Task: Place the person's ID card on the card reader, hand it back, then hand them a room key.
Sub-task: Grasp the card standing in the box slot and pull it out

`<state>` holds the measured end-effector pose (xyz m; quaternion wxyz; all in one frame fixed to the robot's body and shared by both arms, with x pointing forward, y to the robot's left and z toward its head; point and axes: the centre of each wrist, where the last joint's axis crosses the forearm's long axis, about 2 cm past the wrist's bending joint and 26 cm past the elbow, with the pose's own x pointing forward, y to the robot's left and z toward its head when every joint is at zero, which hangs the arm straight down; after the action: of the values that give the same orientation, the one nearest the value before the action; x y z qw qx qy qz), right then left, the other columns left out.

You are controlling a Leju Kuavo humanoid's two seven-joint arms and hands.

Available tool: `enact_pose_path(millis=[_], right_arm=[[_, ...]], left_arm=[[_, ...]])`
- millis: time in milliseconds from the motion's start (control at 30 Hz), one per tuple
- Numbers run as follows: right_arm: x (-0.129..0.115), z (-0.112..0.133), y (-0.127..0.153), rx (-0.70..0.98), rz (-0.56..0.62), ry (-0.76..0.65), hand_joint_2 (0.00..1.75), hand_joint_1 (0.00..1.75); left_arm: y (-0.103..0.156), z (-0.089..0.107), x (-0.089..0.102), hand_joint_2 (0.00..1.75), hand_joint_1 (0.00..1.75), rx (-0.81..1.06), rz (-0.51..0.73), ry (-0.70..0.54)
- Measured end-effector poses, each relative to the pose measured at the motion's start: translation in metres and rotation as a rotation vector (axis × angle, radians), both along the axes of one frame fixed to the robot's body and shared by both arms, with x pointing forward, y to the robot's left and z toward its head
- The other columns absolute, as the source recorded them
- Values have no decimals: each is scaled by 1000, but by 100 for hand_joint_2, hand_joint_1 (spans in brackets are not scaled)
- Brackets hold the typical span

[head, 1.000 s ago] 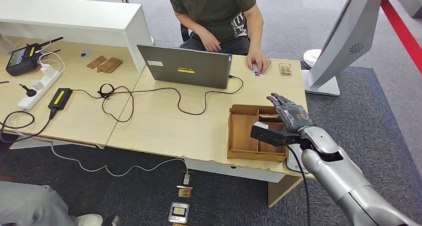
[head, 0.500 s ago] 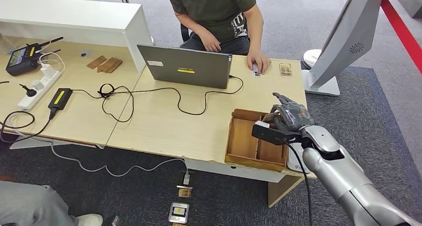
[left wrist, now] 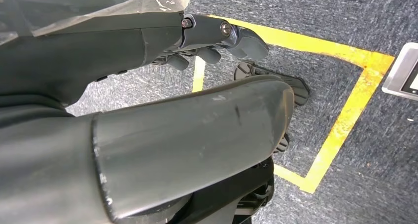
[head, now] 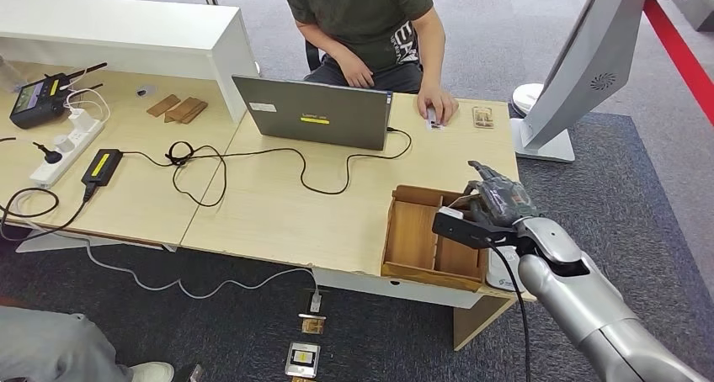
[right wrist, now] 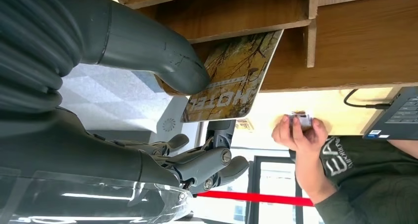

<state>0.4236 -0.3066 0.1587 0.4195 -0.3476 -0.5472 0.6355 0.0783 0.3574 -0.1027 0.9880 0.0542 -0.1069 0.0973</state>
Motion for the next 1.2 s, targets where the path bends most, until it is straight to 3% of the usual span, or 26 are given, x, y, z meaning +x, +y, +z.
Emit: enact_pose_path(millis=[233, 600, 1200], right_arm=[[1, 9, -1, 68, 53, -104, 175, 175], [17, 60, 1, 127, 122, -262, 175, 175], [23, 81, 15, 192, 199, -336, 175, 175]], left_arm=[[0, 0, 0, 0, 0, 2, -7, 0], [-1, 0, 0, 0, 0, 2, -13, 0], [-2, 0, 1, 0, 0, 16, -41, 12]])
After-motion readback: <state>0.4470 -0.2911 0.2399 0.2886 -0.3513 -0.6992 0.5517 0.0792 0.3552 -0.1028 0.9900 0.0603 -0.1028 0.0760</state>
